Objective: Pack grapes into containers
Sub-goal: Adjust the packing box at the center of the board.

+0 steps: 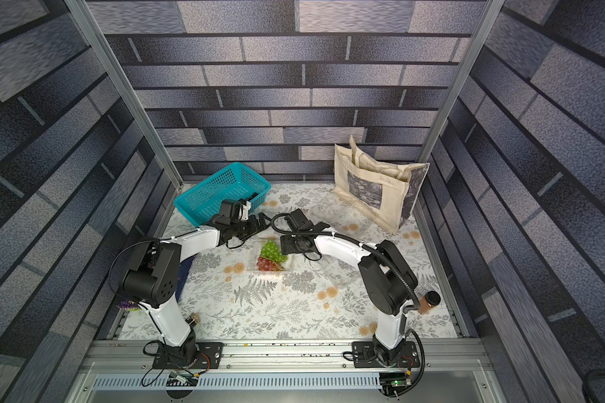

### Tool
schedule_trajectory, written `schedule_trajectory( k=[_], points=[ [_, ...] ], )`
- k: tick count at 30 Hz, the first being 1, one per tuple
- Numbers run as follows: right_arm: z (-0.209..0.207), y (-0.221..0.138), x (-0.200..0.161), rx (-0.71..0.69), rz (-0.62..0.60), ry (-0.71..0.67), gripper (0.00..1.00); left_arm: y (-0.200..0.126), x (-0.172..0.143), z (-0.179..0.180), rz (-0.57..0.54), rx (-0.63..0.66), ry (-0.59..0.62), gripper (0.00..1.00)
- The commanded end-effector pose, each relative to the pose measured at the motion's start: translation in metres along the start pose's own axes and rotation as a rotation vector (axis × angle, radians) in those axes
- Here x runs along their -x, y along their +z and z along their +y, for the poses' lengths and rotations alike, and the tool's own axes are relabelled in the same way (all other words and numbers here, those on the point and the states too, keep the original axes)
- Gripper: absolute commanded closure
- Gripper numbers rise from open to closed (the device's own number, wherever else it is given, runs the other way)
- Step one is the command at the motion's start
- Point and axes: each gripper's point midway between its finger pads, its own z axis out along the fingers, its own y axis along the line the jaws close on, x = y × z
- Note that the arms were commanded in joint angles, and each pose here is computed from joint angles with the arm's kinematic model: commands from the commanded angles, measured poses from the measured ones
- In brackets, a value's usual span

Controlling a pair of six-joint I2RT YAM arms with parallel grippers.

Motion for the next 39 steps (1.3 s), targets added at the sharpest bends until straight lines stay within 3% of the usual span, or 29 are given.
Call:
schedule_trajectory(
  k=[1, 4, 15, 25, 39],
  points=[
    [-0.006, -0.011, 0.000, 0.009, -0.014, 0.038, 0.13, -0.001, -0.002, -0.014, -0.008, -0.055, 0.029, 0.00],
    [-0.012, -0.018, 0.005, 0.010, -0.034, 0.055, 0.00, -0.003, -0.002, -0.017, -0.015, -0.068, 0.031, 0.00],
    [-0.043, -0.028, 0.036, 0.036, -0.063, 0.154, 0.00, -0.011, -0.002, -0.031, -0.030, -0.104, 0.052, 0.00],
    [-0.063, 0.000, 0.064, 0.095, -0.018, 0.243, 0.00, -0.012, -0.003, -0.035, -0.028, -0.114, 0.061, 0.00],
    [-0.058, 0.026, 0.089, 0.225, -0.009, 0.225, 0.00, -0.016, 0.001, -0.040, -0.038, -0.119, 0.078, 0.00]
  ],
)
